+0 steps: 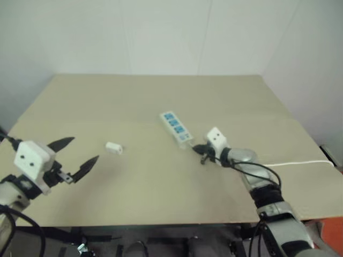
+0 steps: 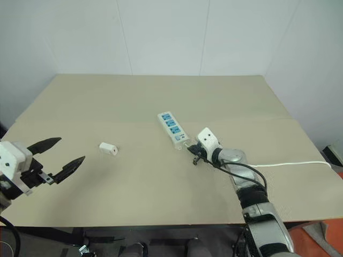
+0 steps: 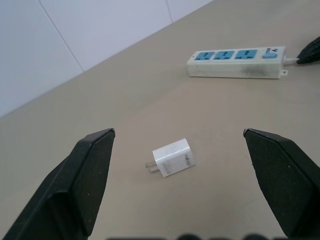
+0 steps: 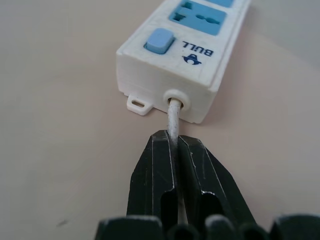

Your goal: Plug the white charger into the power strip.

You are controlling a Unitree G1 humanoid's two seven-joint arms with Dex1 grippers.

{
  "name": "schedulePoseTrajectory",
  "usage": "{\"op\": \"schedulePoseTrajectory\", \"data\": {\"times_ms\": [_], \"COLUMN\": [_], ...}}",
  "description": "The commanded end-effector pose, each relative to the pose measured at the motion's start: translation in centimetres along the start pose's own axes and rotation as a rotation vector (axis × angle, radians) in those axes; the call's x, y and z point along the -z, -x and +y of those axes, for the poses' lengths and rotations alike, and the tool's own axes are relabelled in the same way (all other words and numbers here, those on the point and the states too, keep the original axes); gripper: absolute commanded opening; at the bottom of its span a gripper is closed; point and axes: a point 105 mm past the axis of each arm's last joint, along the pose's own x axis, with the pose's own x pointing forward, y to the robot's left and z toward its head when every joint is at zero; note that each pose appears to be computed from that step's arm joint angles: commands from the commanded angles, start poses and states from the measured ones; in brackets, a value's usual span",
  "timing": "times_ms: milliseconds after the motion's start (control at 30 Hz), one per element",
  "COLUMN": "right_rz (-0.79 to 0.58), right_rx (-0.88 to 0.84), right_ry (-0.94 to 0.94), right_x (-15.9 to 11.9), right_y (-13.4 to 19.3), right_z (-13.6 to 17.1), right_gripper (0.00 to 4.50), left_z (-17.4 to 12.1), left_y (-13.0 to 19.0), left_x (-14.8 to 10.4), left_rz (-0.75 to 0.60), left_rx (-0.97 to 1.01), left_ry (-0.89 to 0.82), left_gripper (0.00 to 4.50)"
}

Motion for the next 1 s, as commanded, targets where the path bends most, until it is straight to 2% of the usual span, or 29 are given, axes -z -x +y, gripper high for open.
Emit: {"op": "schedulePoseTrajectory", "data": {"times_ms": [33,200,300,400,600,733,867,1000], "right_rz": [-0.118,-0.112,-0.085,-0.075,-0.074,-0.169,-0.291,-0.374], "right_rx": [-0.102,-0.145,-0.101,-0.070,-0.039,-0.053,-0.065,-0.037], "right_ry": [0.056,0.057,0.062,0.064,0.066,0.016,-0.031,-0.078], "right_x": [-2.7,-1.8,-0.9,-0.5,0.0,-1.3,-3.0,-4.3], "right_y": [1.6,4.0,4.3,4.2,4.6,5.3,4.9,3.0], "right_z": [1.5,2.4,2.0,1.7,0.9,0.6,1.4,3.3], "right_gripper": [0.02,0.02,0.02,0.91,3.10,4.47,4.47,4.47], "left_z": [0.2,0.2,0.2,0.2,0.1,0.1,0.1,0.1], "left_y": [0.2,0.2,-0.1,-0.4,-0.6,-0.5,-0.5,-0.6], "left_x": [-0.9,-0.9,-0.9,-0.9,-1.0,-1.0,-1.0,-1.0], "left_rz": [-0.027,-0.024,-0.024,-0.030,-0.032,-0.031,-0.028,-0.031], "left_rx": [-0.012,-0.009,-0.002,0.007,0.015,0.016,0.018,0.023], "left_ry": [-0.042,-0.042,-0.042,-0.042,-0.041,-0.041,-0.040,-0.040], "left_gripper": [4.50,4.50,4.50,4.50,4.50,4.50,4.50,4.50]}}
